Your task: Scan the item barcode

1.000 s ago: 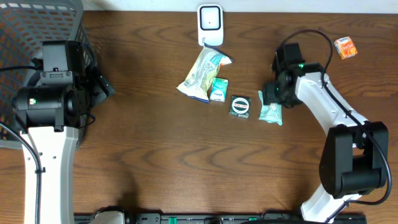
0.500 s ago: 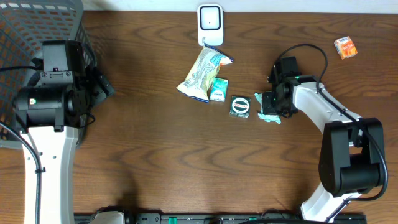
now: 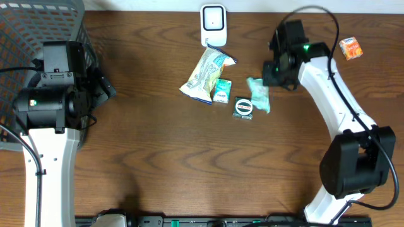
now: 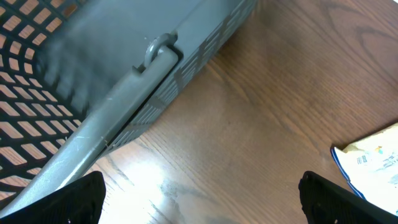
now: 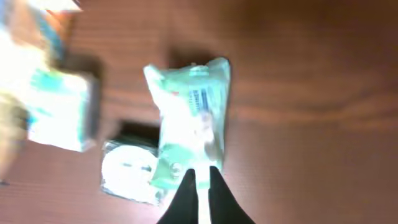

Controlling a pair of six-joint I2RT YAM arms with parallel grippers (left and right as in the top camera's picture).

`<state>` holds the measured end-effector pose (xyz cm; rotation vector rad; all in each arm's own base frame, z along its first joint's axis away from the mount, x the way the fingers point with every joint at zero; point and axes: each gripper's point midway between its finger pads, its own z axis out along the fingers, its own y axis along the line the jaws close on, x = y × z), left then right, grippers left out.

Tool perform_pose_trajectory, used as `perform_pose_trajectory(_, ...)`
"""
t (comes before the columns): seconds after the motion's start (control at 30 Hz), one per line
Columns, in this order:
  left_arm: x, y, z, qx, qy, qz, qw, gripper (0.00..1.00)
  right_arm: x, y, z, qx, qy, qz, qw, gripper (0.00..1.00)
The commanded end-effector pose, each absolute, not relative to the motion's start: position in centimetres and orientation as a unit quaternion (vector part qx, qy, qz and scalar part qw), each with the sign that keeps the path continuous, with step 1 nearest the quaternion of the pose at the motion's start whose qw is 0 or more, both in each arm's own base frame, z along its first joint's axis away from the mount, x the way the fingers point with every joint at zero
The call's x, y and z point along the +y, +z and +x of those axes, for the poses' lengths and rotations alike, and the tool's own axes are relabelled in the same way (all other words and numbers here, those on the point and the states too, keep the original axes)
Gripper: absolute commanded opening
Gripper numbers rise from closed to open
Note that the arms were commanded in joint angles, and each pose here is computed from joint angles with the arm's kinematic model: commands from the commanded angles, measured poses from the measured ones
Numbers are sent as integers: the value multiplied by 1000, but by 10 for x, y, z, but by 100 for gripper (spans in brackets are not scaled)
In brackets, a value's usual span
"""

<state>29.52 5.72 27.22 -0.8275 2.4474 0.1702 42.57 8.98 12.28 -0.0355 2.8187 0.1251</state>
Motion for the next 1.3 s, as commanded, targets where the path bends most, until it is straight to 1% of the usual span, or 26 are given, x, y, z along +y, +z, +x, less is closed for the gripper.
perform_pose_trajectory(0.0, 62, 270, 294, 906, 69, -319, 270, 98, 110, 157, 442, 977, 58, -26, 203, 1)
perform_pose_trajectory(0.1, 62, 270, 294, 906, 69, -319, 270, 98, 122, 181, 452, 969, 68, -35, 234, 1)
perform_pose_trajectory(0.23, 62, 270, 294, 906, 69, -319, 270, 98, 135, 201, 458, 962, 77, -52, 257, 1)
perform_pose_trajectory(0.5, 62, 270, 294, 906, 69, -319, 270, 98, 162, 216, 471, 944, 90, -88, 304, 1)
perform_pose_trajectory(0.67, 62, 270, 294, 906, 69, -319, 270, 98, 191, 239, 489, 916, 106, -118, 370, 1)
perform_pose_trajectory(0.8, 62, 270, 294, 906, 69, -319, 270, 97, 196, 249, 507, 898, 102, -119, 411, 1)
perform_pose_trajectory(0.93, 62, 270, 294, 906, 69, -319, 270, 97, 200, 245, 526, 888, 98, -112, 434, 1)
perform_pose_trajectory(1.1, 62, 270, 294, 906, 70, -319, 270, 98, 208, 215, 548, 887, 92, -109, 439, 1)
perform_pose_trajectory(1.23, 62, 270, 294, 906, 69, -319, 270, 98, 194, 194, 550, 901, 53, -95, 419, 1)
perform_pose_trajectory(1.27, 62, 270, 294, 906, 69, -319, 270, 97, 190, 193, 549, 904, 44, -92, 416, 5)
